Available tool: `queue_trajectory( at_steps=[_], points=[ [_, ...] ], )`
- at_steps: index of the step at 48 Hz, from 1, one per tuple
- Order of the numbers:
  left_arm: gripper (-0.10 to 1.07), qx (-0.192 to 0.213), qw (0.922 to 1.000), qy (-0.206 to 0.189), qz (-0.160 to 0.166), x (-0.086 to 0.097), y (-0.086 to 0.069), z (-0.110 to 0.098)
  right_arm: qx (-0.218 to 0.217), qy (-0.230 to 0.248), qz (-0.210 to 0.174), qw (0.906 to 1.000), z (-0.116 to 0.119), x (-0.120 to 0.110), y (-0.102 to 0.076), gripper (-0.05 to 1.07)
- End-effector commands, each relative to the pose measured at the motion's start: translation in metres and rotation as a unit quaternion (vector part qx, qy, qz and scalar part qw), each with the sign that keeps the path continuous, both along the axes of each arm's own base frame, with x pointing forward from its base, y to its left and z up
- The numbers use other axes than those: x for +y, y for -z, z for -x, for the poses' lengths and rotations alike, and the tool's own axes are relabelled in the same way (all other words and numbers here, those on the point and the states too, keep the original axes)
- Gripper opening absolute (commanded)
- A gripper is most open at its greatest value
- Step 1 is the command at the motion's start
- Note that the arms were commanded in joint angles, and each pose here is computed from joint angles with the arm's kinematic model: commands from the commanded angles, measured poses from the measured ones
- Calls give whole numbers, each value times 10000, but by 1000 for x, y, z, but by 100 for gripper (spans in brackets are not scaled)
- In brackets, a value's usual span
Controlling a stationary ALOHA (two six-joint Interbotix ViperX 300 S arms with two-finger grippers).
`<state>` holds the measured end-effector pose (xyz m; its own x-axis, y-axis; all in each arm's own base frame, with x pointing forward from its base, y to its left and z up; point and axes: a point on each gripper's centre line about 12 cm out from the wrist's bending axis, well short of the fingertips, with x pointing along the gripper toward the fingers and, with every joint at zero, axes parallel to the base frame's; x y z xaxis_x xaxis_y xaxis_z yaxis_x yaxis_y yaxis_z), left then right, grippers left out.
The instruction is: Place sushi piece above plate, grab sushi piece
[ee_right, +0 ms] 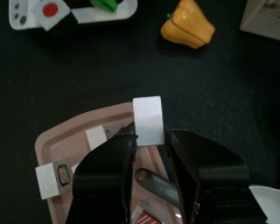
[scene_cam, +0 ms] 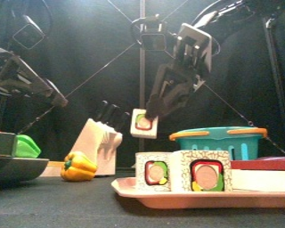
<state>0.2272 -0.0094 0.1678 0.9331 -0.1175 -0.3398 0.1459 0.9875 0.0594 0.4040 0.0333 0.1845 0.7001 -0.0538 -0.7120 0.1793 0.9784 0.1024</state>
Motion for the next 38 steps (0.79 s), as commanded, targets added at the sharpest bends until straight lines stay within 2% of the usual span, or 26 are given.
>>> queue_trajectory(
  at_steps=[1, 10, 18, 26, 32, 38],
  points=[
    [88, -92, 10000, -22, 11, 1, -5, -4, -451, 156, -25, 9989, 1, -12, -37, 59],
    [88, -107, 9999, -22, 11, 1, -6, -5, -614, 561, 67, 9965, 9, -44, -58, 59],
    [88, -90, 10000, -27, 26, 1, -5, -4, -640, 929, 116, 9935, 18, -74, -62, 59],
    [88, -83, 9999, -59, 59, 1, -5, -4, -483, 1186, 121, 9917, 30, -92, -51, 59],
    [88, -65, 9998, -123, 117, 2, -4, -3, -335, 1142, 125, 9928, 33, -91, -37, 59],
    [88, -67, 9998, -147, 138, 3, -4, -3, -252, 1053, 123, 9940, 26, -90, -25, 59]
  ],
)
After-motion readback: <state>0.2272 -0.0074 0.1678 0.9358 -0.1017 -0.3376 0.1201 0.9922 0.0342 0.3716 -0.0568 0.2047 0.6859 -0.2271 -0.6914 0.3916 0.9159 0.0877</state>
